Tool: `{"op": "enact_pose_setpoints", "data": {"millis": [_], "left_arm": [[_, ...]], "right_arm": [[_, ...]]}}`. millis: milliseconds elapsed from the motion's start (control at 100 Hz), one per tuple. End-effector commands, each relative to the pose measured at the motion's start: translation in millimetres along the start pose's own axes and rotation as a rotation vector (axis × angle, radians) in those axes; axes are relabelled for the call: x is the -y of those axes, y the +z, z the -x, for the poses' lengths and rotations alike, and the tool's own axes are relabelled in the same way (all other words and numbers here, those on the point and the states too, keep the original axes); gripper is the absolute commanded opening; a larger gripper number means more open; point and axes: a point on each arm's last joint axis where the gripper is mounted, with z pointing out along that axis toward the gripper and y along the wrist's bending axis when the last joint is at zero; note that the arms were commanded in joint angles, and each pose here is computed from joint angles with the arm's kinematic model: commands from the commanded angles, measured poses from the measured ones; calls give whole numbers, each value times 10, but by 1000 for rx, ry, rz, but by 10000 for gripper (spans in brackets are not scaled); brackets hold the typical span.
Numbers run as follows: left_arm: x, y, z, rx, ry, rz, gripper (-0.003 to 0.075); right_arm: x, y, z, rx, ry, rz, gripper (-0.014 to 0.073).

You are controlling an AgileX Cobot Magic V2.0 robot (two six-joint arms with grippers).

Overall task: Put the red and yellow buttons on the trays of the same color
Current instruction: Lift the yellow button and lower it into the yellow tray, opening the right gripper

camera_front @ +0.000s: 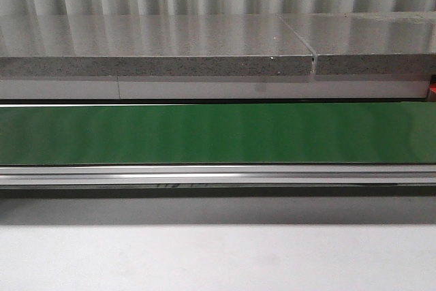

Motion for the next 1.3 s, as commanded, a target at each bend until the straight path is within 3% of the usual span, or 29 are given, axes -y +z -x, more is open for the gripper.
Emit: {"op": "enact_pose_setpoints", "data": {"millis": [0,620,710,900,1000,1290], "left_arm": [[-5,-33,137,83,-19,12,-20],[-5,-33,137,83,-19,12,-20],[-5,-33,137,83,-19,12,-20],[-5,-33,137,83,-19,12,-20],[-5,-33,137,83,-19,12,-20],[-5,-33,137,83,-19,12,-20]], "right_arm": [[-3,5,147,93,6,6,27],[42,449,48,-49,14,-26,38],[42,449,48,-49,14,-26,109],[42,449,46,-51,15,-26,405],[38,449,46,-52,26,-22,514],[19,380,65,-39,51,-7,547]]}}
